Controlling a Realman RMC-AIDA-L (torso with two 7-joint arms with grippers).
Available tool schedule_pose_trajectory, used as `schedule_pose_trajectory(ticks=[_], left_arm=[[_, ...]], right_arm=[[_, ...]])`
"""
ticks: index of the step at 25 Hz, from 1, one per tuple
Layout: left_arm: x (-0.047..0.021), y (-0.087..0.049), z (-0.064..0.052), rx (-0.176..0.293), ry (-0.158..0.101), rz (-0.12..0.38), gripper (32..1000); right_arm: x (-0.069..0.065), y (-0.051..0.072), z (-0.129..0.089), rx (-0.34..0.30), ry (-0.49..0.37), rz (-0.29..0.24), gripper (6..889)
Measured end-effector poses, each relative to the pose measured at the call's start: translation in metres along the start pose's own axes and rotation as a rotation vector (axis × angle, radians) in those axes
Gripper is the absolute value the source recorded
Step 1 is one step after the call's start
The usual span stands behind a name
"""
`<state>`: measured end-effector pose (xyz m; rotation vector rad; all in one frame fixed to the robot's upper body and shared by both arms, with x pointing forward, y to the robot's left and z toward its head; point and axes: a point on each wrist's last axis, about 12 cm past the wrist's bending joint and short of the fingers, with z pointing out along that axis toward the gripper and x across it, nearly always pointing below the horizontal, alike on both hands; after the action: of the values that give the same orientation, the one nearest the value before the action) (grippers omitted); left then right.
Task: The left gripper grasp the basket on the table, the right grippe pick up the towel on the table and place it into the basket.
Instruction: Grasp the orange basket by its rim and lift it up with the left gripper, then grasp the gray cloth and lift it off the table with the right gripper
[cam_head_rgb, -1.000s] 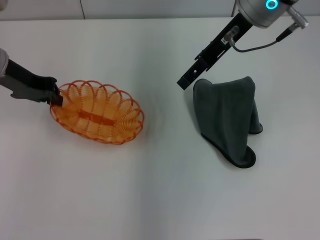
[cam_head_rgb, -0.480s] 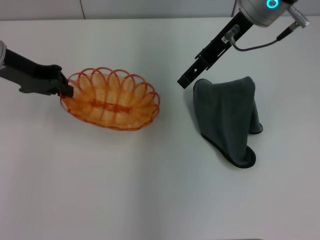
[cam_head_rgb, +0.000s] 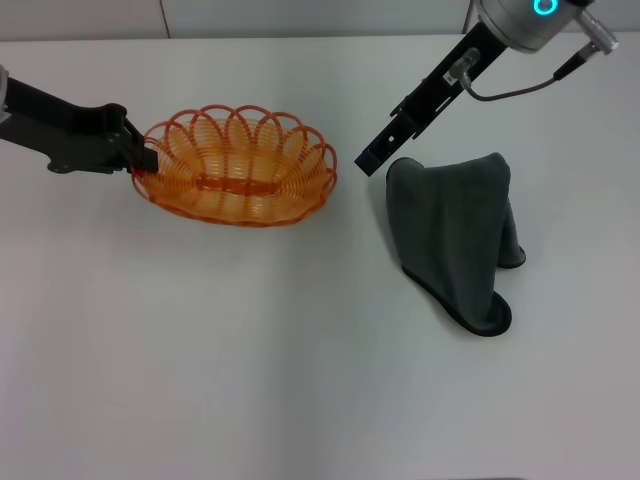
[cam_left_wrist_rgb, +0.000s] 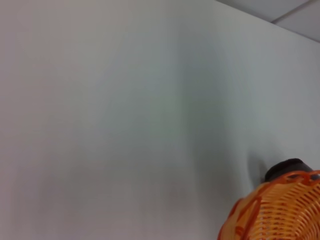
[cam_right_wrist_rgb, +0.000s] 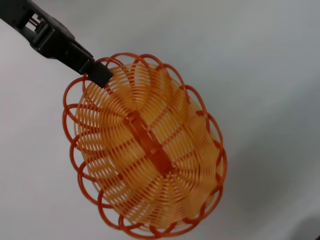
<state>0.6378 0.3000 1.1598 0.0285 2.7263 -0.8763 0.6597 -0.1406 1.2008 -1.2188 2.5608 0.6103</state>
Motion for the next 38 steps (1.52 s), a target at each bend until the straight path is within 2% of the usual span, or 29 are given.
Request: schedule_pose_trajectory(ticks=[10, 15, 26, 38], left_arm=[[-0.0017, 0.007, -0.01, 0.036, -0.044, -0.059, 98], [-0.0011, 0.005, -0.012, 0.065, -0.042, -0.067, 98], [-0.0013, 0.004, -0.012, 0.068, -0.036, -0.056, 98], [-0.0002, 0.005, -0.012, 0.067, -0.035, -0.056, 99]], right_arm=[[0.0, 0.0, -0.001, 0.002, 0.0, -0.001, 750], [-0.001, 0.0, -0.001, 0.004, 0.001, -0.002, 748], [0.005, -0.002, -0.002, -0.006, 0.014, 0.018, 742], [0.037, -0.038, -0.025, 0.055, 0.008, 0.146, 736]])
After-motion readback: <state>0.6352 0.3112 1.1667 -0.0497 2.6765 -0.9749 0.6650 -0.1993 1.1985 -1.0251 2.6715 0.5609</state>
